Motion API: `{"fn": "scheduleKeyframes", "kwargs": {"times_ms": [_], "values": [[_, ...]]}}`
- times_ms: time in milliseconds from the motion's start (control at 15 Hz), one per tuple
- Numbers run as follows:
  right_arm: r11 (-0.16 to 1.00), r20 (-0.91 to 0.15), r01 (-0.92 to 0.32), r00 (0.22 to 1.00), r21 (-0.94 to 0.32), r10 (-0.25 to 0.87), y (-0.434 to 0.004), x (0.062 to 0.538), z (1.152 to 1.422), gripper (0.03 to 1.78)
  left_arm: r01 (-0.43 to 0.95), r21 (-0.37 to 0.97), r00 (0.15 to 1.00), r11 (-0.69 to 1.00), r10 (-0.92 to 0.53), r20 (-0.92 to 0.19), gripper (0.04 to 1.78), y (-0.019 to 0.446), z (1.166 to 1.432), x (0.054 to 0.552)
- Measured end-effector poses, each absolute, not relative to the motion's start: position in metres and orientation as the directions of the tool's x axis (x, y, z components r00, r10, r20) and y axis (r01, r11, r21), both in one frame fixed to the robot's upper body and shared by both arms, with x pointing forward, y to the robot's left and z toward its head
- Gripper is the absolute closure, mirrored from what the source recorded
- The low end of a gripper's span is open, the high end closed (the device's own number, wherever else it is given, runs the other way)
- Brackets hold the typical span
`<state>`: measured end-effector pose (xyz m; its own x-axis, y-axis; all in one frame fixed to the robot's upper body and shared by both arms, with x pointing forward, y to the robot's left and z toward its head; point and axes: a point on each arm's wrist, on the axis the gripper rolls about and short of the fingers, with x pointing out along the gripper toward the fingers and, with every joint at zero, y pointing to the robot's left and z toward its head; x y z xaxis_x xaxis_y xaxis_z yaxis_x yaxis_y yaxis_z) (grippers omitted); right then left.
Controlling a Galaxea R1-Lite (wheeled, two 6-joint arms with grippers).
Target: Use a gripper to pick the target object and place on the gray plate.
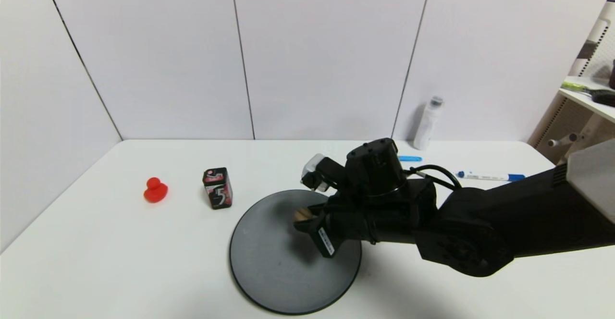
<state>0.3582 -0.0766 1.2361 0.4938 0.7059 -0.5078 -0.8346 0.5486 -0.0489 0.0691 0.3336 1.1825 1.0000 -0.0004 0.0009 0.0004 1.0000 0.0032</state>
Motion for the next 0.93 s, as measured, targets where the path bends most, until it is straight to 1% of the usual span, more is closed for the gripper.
{"fn": "scheduleKeyframes", "kwargs": {"times_ms": [67, 133, 267, 533, 733, 933], "values": [[0.548, -0.509, -0.835, 0.494, -0.05, 0.705, -0.074, 0.361, 1.233, 1.33, 0.0, 0.003, 1.0, 1.0, 0.0, 0.001, 0.13, 0.334, 1.182, 0.069], [0.544, -0.514, -0.837, 0.489, -0.051, 0.705, -0.072, 0.363, 1.23, 1.17, 0.001, 0.004, 1.0, 1.0, -0.001, 0.001, 0.13, 0.334, 1.182, 0.069], [0.544, -0.532, -0.838, 0.482, -0.048, 0.696, -0.07, 0.364, 1.224, 0.92, 0.0, 0.003, 1.0, 1.0, 0.0, 0.001, 0.13, 0.334, 1.182, 0.069], [0.549, -0.538, -0.834, 0.483, -0.043, 0.691, -0.07, 0.365, 1.223, 0.59, 0.0, 0.003, 1.0, 1.0, 0.0, 0.001, 0.13, 0.334, 1.182, 0.069], [0.563, -0.516, -0.825, 0.502, -0.045, 0.694, -0.081, 0.36, 1.243, 0.43, 0.0, 0.003, 1.0, 1.0, 0.0, 0.001, 0.13, 0.334, 1.182, 0.069], [0.62, -0.515, -0.784, 0.547, -0.038, 0.66, -0.119, 0.351, 1.28, 0.33, 0.0, 0.003, 1.0, 1.0, 0.0, 0.001, 0.13, 0.334, 1.182, 0.069]]}}
